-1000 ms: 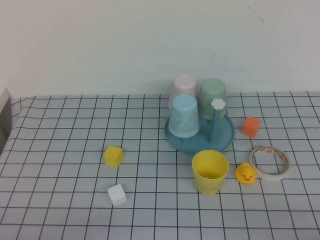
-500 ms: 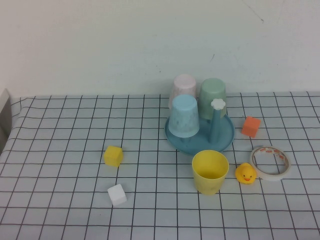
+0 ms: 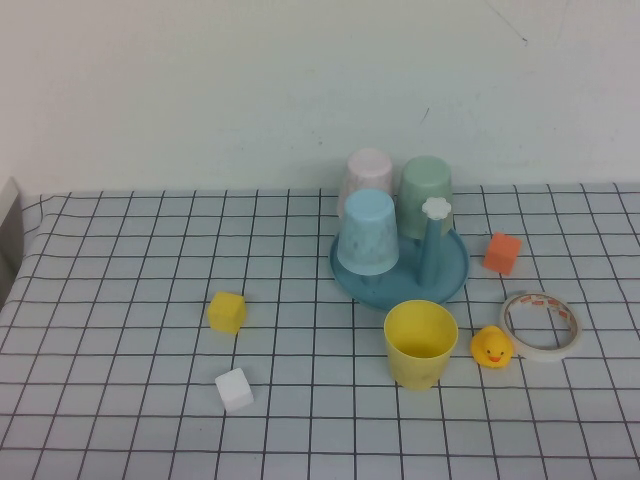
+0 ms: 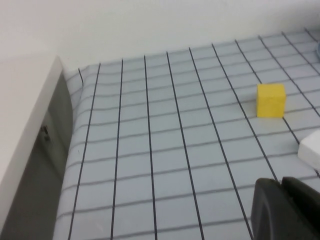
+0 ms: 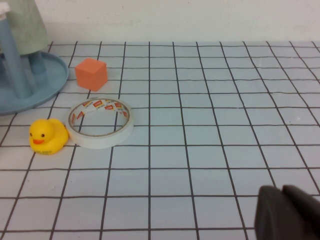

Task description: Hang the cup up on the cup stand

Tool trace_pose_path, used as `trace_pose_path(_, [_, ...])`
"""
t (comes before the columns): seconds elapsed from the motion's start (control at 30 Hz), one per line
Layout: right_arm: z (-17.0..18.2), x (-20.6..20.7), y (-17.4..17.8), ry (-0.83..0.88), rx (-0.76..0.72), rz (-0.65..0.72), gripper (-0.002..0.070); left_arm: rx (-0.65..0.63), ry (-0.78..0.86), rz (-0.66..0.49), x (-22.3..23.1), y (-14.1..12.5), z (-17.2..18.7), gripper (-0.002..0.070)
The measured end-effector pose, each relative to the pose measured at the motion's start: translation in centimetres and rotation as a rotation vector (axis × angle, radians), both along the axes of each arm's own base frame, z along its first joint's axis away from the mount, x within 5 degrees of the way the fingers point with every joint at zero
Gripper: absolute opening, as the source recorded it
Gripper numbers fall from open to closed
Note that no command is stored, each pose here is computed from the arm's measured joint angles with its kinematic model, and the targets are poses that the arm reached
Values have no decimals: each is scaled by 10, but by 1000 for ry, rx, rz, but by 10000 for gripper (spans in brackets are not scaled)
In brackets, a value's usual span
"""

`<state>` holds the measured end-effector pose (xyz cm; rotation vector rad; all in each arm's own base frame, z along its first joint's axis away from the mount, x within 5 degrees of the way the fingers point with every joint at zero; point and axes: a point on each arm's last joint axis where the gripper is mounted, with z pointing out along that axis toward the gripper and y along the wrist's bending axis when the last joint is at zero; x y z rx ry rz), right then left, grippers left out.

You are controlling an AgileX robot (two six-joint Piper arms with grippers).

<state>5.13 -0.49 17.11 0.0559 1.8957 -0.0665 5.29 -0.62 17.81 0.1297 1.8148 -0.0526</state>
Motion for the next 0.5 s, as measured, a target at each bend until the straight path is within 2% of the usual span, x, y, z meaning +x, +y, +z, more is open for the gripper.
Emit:
trace_pose_path(0.13, [1,0,0,-16,-1,1,-1,-10,-105,4,2,0,9,-1])
trace_pose_path(0.23, [6,3,0,-87,-5,6,-1,-26,-261,10,3,1,23,-3])
trace_pose_path(0.5, [40,4,2,-468,-27,28,-1,-68,-699,26,-6,3,62,-3])
